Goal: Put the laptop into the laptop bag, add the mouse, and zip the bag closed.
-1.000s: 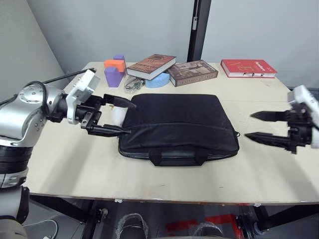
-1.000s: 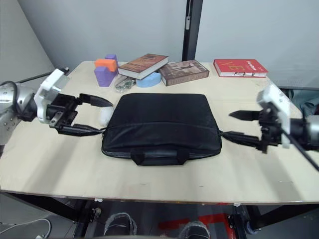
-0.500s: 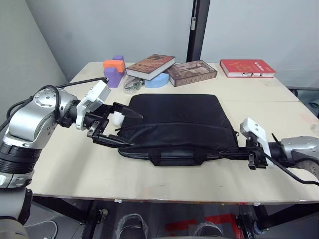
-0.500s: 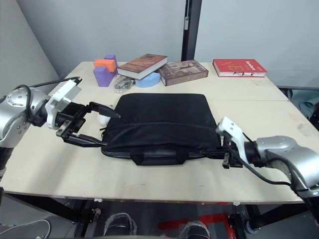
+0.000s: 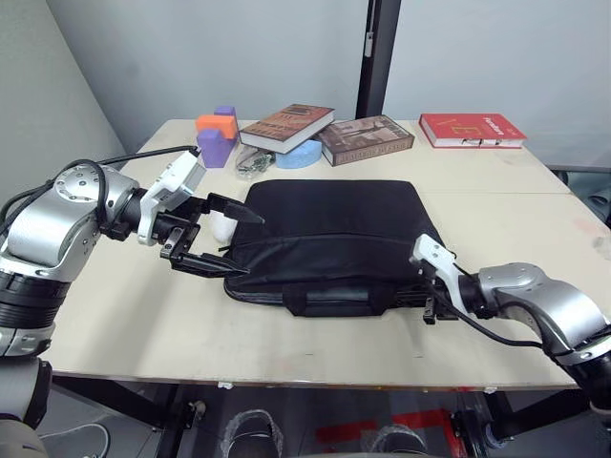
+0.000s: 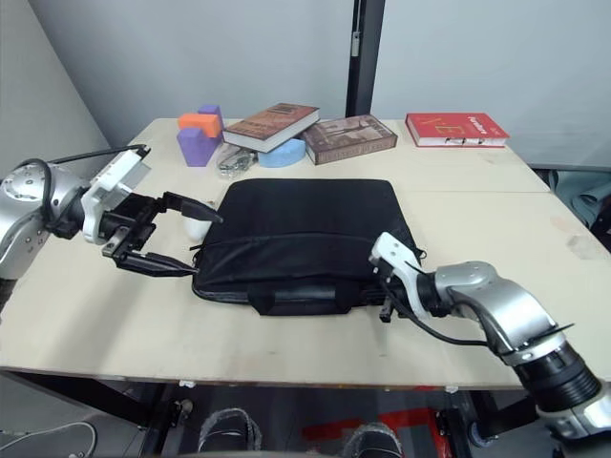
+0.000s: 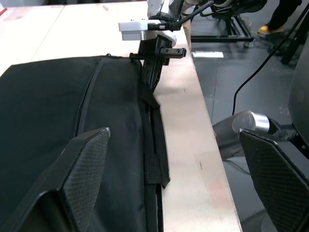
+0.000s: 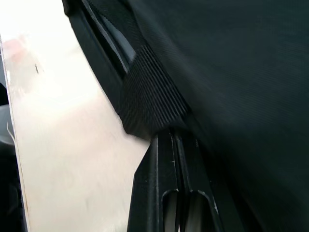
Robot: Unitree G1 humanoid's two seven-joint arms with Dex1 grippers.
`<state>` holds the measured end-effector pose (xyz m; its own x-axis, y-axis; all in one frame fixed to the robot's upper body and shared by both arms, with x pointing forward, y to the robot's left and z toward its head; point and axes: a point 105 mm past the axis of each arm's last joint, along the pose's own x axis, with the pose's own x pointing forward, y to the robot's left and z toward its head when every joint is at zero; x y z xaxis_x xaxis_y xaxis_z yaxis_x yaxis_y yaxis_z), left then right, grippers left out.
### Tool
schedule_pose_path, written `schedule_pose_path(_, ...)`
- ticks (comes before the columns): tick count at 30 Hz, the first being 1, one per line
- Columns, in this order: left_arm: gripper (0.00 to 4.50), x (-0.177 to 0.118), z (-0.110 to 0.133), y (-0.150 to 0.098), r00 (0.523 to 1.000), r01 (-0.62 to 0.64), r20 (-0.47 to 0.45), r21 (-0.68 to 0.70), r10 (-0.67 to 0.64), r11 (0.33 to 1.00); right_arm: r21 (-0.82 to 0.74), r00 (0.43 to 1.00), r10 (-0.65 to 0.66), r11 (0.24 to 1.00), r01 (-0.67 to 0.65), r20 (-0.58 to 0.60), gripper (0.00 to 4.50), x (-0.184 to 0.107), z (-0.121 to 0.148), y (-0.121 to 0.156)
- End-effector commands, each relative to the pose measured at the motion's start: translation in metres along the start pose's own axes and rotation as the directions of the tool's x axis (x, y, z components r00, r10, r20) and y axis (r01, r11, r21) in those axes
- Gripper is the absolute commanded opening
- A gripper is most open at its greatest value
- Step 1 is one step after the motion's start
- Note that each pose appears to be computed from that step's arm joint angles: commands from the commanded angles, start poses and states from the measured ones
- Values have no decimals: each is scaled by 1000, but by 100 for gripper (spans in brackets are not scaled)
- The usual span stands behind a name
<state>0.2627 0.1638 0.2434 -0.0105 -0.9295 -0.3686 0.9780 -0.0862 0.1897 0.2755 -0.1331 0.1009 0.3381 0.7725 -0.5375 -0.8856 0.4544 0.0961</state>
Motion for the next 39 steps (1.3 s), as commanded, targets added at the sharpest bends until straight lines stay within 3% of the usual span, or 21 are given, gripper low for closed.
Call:
schedule_pose_path(1,450,-3,1,-6,999,31,-12,19,-31,999,-45,998,49,998,-46,51,3,2,17,13)
schedule_pose_path(10,450,-11,-5,4,999,-33,-9,5,33,999,-72,990,116,991,-110,82,3,-1,29,25)
schedule_pose_path(22,450,-5,0,11,998,-62,32,-17,62,998,-140,960,171,980,-142,220,3,6,78,33)
schedule_pose_path(29,450,-4,3,11,997,-67,41,-14,67,998,-134,984,65,990,-43,165,3,23,80,9)
schedule_pose_path(39,450,-6,7,9,995,-81,52,-25,82,996,-140,963,107,987,-73,246,3,28,101,15)
